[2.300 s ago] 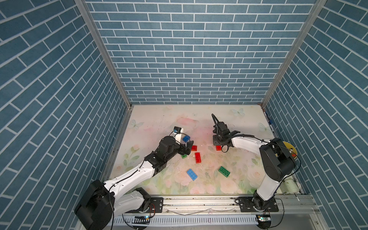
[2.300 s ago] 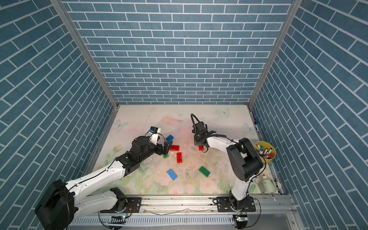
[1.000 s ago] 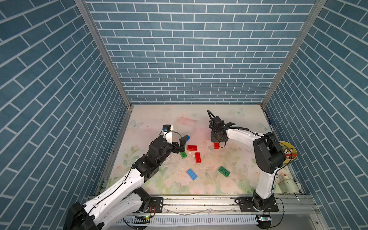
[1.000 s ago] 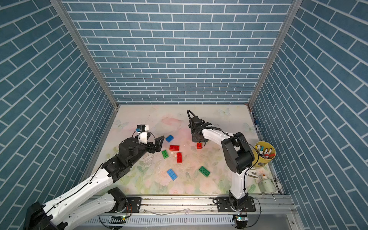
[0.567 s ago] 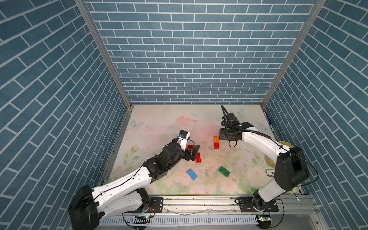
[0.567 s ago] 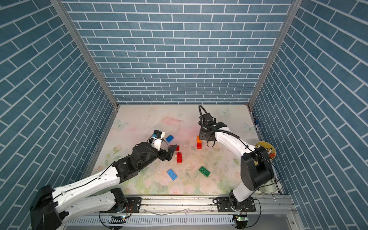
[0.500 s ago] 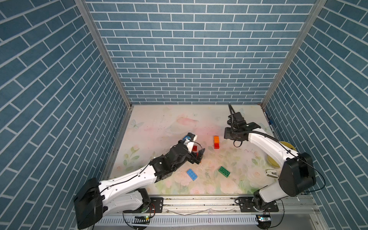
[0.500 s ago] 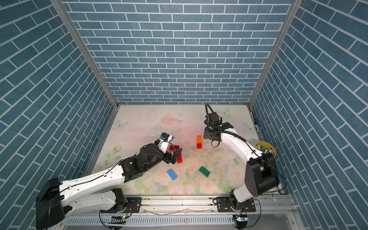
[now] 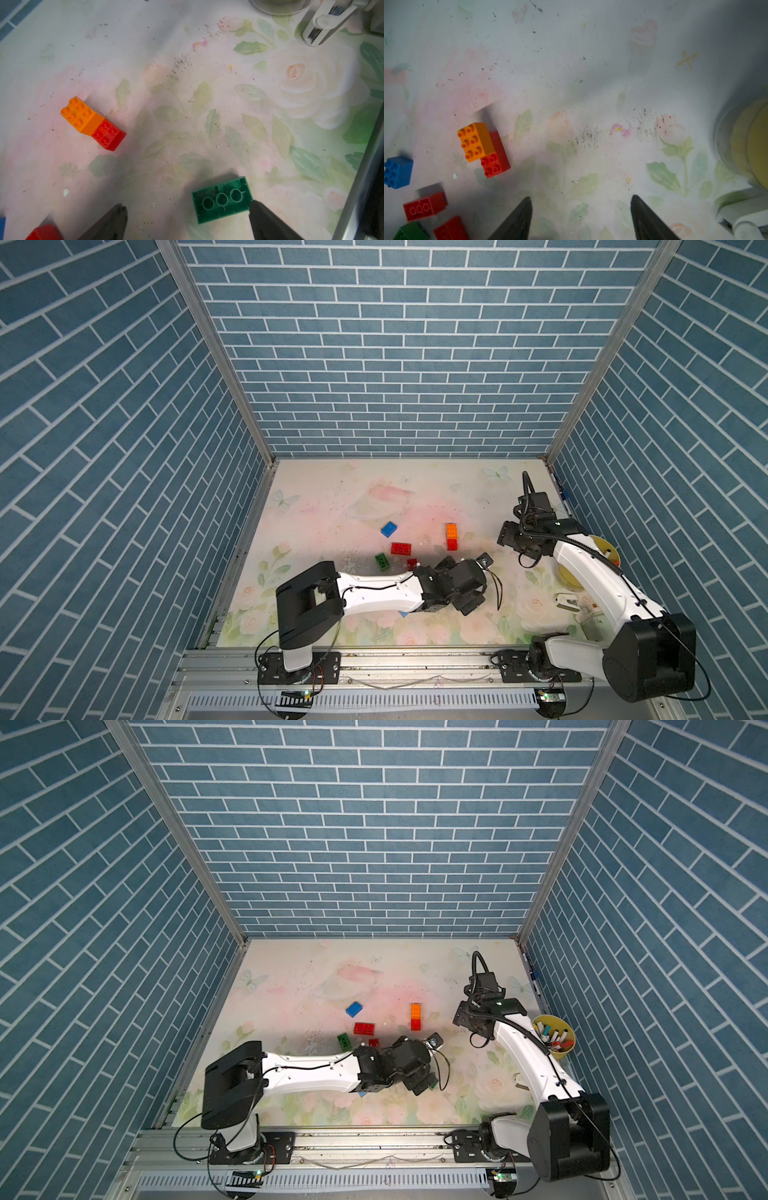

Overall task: Assemble a rectangle with lego
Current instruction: Pick up the lego brick from the center of the board.

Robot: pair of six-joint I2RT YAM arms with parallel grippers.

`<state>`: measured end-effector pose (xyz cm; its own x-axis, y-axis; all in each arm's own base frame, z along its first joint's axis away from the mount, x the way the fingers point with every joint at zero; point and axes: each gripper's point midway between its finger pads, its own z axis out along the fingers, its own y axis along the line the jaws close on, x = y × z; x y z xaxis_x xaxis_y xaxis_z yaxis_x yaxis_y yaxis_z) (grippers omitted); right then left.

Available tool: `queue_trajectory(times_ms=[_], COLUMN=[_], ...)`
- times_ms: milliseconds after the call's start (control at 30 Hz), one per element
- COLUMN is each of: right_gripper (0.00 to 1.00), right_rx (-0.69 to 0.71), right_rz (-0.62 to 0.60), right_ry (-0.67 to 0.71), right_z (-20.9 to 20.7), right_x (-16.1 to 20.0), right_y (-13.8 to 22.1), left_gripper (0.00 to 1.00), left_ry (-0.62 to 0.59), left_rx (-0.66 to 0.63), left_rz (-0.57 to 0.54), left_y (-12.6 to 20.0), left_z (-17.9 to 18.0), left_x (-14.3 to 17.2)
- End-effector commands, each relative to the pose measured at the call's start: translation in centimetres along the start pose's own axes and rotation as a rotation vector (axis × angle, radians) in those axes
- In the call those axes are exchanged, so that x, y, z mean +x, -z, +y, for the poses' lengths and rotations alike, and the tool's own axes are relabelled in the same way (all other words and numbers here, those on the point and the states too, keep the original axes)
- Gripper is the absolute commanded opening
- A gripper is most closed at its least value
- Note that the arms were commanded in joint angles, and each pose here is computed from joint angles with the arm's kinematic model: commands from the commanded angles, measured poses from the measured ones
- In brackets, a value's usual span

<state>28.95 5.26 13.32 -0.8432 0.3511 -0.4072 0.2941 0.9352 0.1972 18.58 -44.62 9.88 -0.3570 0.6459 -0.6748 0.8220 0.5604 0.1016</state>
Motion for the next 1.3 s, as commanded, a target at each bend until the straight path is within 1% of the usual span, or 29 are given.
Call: queue_trajectory(times_ms=[0, 33, 67, 233, 367, 533, 700, 767, 833, 900, 1000, 1100, 1200, 1267], right_gripper=[0.86, 0.89, 0.9, 0.91, 0.91, 0.91, 0.9, 0.9, 0.89, 0.89, 0.89, 0.89, 0.88, 0.88], right_rx=[-0.015, -0.013, -0.015, -0.039, -0.055, -0.063, -0.057, -0.056, -0.054, -0.053, -0.064, -0.109, -0.195, -0.305], right_rz=[-0.018, -0.024, -0.025, -0.031, -0.039, -0.049, -0.056, -0.058, -0.058, -0.058, -0.053, -0.049, -0.055, -0.049], right_ry=[-0.028, -0.026, -0.024, -0.023, -0.026, -0.029, -0.033, -0.036, -0.037, -0.04, -0.048, -0.062, -0.066, -0.057], right_z=[-0.5, -0.8, -0.9, -0.9, -0.9, -1.0, -1.3, -1.4, -1.5, -1.5, -1.4, -0.8, 0.7, 2.7], right_x=[0.2, 0.2, 0.2, 0.3, 0.4, 0.5, 0.4, 0.4, 0.4, 0.4, 0.4, 0.1, -0.4, -0.9], right_y=[0.6, 0.6, 0.6, 0.4, 0.2, 0.1, 0.1, 0.1, 0.1, 0.1, 0.2, 0.9, 2.5, 4.2], left_gripper=[0.99, 1.0, 1.0, 1.0, 1.0, 0.99, 0.87, 0.8, 0.71, 0.66, 0.6, 0.59, 0.57, 0.52], left_ry=[0.03, 0.039, 0.046, 0.05, 0.057, 0.05, 0.054, 0.054, 0.053, 0.049, 0.048, 0.05, 0.036, 0.026], left_rx=[0.046, 0.052, 0.054, 0.05, 0.054, 0.031, 0.026, 0.012, -0.002, -0.025, -0.076, -0.147, -0.224, -0.243], left_rz=[0.122, 0.143, 0.163, 0.262, 0.303, 0.34, 0.35, 0.35, 0.346, 0.337, 0.289, 0.174, 0.01, -0.131], left_y=[-0.9, -1.3, -1.7, -3.4, -4.0, -4.8, -5.6, -5.7, -5.7, -5.5, -4.9, -3.4, -0.4, 2.2], left_z=[-1.7, -2.0, -2.2, -2.8, -3.1, -3.1, -3.1, -2.9, -2.7, -2.3, -1.2, 0.7, 3.0, 4.3], left_x=[1.8, 1.8, 1.9, 3.4, 4.1, 4.9, 5.0, 5.0, 4.9, 4.8, 3.9, 1.9, -0.3, -1.4])
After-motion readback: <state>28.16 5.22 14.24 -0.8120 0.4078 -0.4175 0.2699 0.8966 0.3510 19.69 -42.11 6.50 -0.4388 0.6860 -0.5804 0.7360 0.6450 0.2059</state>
